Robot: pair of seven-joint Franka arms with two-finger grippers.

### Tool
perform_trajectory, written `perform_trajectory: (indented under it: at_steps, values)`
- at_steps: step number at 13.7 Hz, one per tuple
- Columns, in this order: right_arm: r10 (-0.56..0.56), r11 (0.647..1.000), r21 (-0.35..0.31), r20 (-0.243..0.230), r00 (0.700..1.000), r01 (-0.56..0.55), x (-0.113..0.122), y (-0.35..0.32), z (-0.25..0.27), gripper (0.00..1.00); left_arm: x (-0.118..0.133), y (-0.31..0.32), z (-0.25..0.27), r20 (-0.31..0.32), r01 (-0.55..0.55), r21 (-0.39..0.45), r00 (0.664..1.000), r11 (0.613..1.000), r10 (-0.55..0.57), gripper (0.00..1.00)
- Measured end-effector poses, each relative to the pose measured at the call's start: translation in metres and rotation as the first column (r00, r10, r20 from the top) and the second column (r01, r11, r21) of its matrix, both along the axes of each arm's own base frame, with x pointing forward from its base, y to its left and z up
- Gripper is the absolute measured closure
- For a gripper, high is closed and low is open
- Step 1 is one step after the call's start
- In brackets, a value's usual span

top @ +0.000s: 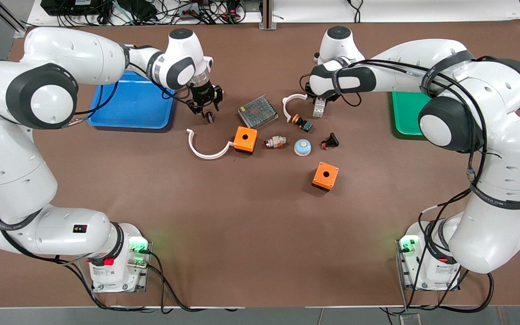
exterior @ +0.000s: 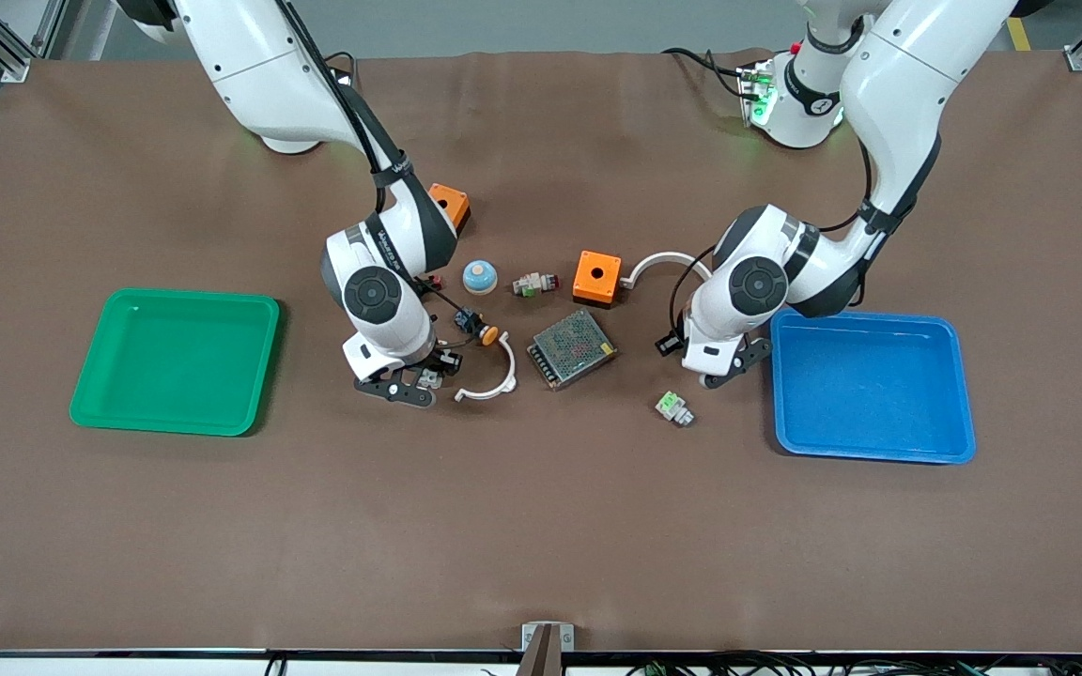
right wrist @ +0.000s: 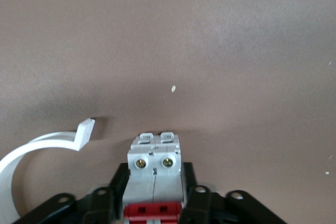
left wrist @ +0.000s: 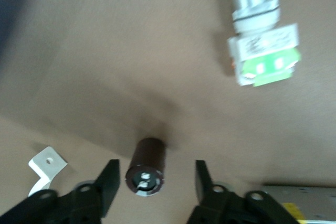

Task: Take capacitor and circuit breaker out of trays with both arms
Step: 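Carry the breaker and capacitor to the table center and lower them, then open both grippers and withdraw them toward the trays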

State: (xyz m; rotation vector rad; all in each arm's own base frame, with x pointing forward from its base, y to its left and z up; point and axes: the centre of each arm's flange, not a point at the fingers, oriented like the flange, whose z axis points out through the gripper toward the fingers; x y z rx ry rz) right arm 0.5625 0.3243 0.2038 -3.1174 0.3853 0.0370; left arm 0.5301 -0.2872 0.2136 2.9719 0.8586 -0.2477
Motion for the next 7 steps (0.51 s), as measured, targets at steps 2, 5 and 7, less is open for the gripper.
perform_trajectory:
  at_steps: [2, 5, 7]
  values:
    - [-0.006, 1.000, 0.004, 0.010, 1.000, 0.005, 0.010, 0.001, 0.011, 0.26, 0.019, -0.002, 0.023, 0.027, -0.006, -0.003, 1.000, 1.000, 0.006, 0.11]
    - [0.012, 1.000, 0.001, -0.009, 1.000, -0.012, 0.047, -0.013, 0.058, 0.00, 0.060, 0.002, 0.084, 0.093, 0.055, 0.053, 0.994, 0.997, -0.060, 0.00]
    - [0.051, 0.999, 0.005, -0.021, 0.998, -0.051, 0.077, -0.047, 0.092, 0.00, 0.084, 0.014, 0.128, 0.121, 0.121, 0.076, 0.984, 0.990, -0.130, 0.00]
